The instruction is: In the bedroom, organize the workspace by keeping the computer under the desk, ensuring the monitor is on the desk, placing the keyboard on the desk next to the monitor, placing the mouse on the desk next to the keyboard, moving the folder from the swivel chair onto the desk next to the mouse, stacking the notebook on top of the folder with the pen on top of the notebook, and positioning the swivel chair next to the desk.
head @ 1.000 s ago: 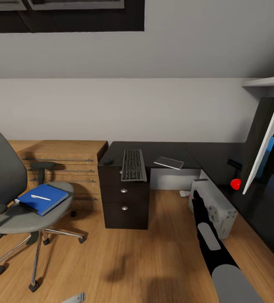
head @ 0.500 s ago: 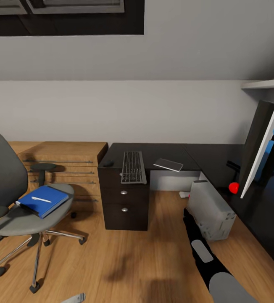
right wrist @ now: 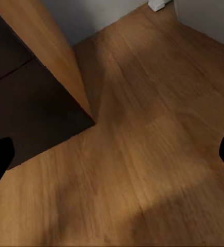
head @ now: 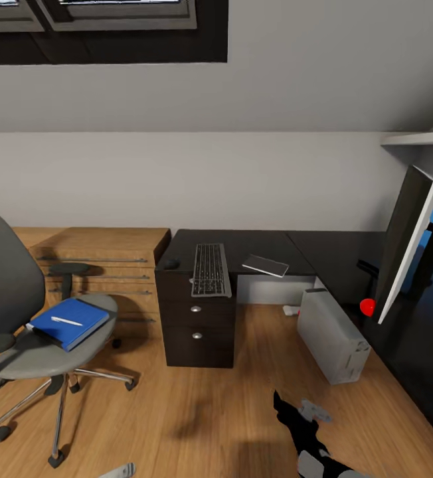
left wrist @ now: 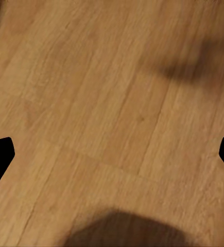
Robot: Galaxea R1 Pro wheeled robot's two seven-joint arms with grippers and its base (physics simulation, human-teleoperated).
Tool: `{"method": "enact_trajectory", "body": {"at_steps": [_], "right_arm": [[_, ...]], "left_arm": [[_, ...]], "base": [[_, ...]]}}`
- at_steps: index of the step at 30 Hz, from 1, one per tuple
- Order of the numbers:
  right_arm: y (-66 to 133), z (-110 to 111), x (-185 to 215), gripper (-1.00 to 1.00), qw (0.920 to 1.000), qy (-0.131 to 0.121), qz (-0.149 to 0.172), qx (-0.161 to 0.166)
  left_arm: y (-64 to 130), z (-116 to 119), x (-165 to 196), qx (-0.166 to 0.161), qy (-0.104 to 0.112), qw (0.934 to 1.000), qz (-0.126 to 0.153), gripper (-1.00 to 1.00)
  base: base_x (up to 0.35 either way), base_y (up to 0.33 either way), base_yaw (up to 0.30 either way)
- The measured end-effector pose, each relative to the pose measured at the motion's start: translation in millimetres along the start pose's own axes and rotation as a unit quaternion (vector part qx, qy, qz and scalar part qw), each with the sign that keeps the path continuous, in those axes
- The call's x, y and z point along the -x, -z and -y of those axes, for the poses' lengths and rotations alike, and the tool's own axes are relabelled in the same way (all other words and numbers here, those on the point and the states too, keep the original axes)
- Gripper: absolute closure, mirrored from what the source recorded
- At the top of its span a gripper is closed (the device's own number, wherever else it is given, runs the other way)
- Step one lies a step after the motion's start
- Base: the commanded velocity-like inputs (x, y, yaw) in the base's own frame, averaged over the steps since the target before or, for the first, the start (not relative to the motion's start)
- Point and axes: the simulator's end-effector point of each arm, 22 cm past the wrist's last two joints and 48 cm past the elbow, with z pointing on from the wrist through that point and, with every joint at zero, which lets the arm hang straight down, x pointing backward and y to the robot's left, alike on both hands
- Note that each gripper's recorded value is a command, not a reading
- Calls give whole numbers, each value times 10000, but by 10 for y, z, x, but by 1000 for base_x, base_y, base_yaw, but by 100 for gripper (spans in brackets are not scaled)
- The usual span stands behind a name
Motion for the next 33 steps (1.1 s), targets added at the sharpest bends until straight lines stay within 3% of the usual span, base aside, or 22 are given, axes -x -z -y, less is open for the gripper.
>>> {"method": "enact_trajectory", "body": {"at_steps": [6, 8, 9, 18, 22, 23, 27, 33], "right_arm": [[261, 369, -105, -100, 9990, 372, 69, -239], [345, 635, -83, -100, 9975, 493, 80, -501], [438, 886, -109, -100, 9947, 535, 72, -876], [542, 835, -21, -100, 9935, 667, 27, -917], [610, 782, -45, -100, 9896, 1303, -128, -591], [641, 718, -110, -100, 9852, 1658, -237, -370], [681, 634, -91, -100, 9836, 1762, -272, -281], [737, 412, -99, -100, 9848, 1702, -314, -175]], "left_arm": [[82, 3, 74, 14, -12, 10000, -17, -100], [102, -35, 66, 62, -32, 10000, -53, -100], [113, -33, -11, 99, -33, 9999, -137, -100], [241, 8, 37, 122, -34, 9997, -211, -100], [296, 12, 81, 129, -39, 9997, -225, -100], [310, 14, 93, 130, -37, 9997, -225, -100], [364, 22, 151, 131, -32, 9997, -222, -100], [446, 39, 234, 121, -26, 9997, -221, -100]], "base": [[0, 0, 0], [0, 0, 0], [0, 0, 0], [0, 0, 0], [0, 0, 0], [0, 0, 0], [0, 0, 0], [-6, 0, 0]]}}
